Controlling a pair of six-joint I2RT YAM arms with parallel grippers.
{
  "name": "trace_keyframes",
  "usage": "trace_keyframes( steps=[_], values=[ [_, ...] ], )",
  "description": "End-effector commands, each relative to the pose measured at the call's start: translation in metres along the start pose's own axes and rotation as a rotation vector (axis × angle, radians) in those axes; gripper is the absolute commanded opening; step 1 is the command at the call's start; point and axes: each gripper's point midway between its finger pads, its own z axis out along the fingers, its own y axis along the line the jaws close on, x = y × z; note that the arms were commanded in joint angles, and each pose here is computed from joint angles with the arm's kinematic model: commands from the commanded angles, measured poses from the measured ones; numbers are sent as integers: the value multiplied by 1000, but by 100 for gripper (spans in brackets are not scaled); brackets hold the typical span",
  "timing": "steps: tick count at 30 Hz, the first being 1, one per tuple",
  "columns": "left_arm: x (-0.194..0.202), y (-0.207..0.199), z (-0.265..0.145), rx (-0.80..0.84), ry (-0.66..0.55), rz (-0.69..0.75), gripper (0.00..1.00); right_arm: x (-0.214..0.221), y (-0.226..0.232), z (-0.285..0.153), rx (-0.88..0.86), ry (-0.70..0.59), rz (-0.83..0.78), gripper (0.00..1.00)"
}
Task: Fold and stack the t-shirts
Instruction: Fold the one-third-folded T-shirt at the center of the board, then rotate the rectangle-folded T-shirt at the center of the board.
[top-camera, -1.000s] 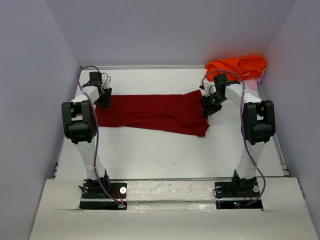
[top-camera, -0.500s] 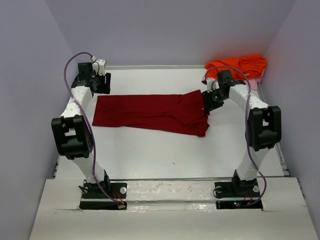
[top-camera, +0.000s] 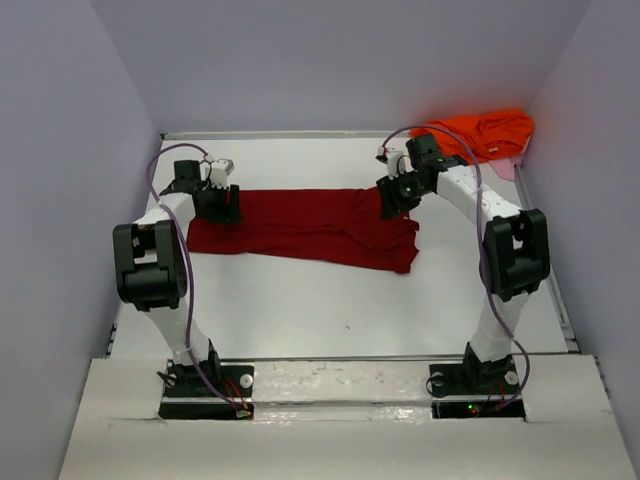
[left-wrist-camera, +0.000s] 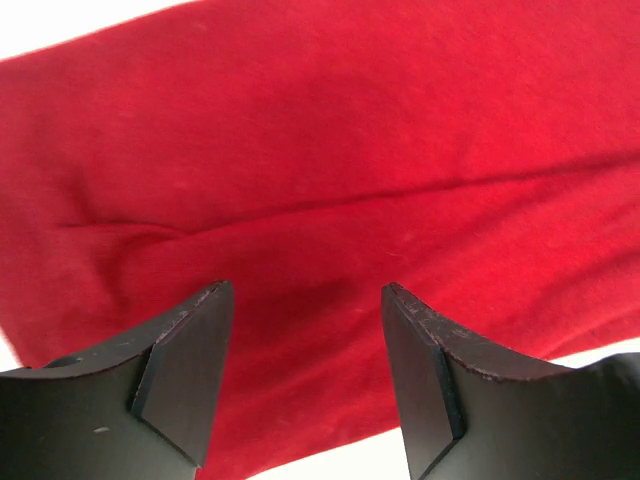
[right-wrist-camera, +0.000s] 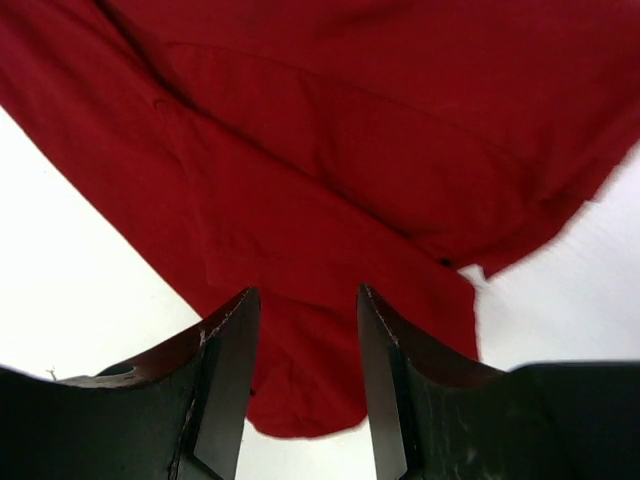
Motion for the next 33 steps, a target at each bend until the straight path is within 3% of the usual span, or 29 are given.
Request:
trace_keyframes(
  steps=[1, 10, 19, 26, 33],
  values=[
    [-39, -21, -24, 69, -177, 90, 70, 9, 16, 35, -64, 59, 8, 50],
    [-66, -23, -61, 40, -300, 97, 70, 37, 7, 69, -56, 163, 46, 49],
    [-85, -25, -91, 6, -390, 108, 70, 50, -33, 98, 98, 249, 63, 50],
    [-88, -23, -98, -15, -407, 118, 70, 21, -59, 113, 187, 210, 45, 49],
    [-87, -25, -101, -14, -408, 120, 70, -31, -91, 125, 290, 85, 50, 49]
  ],
)
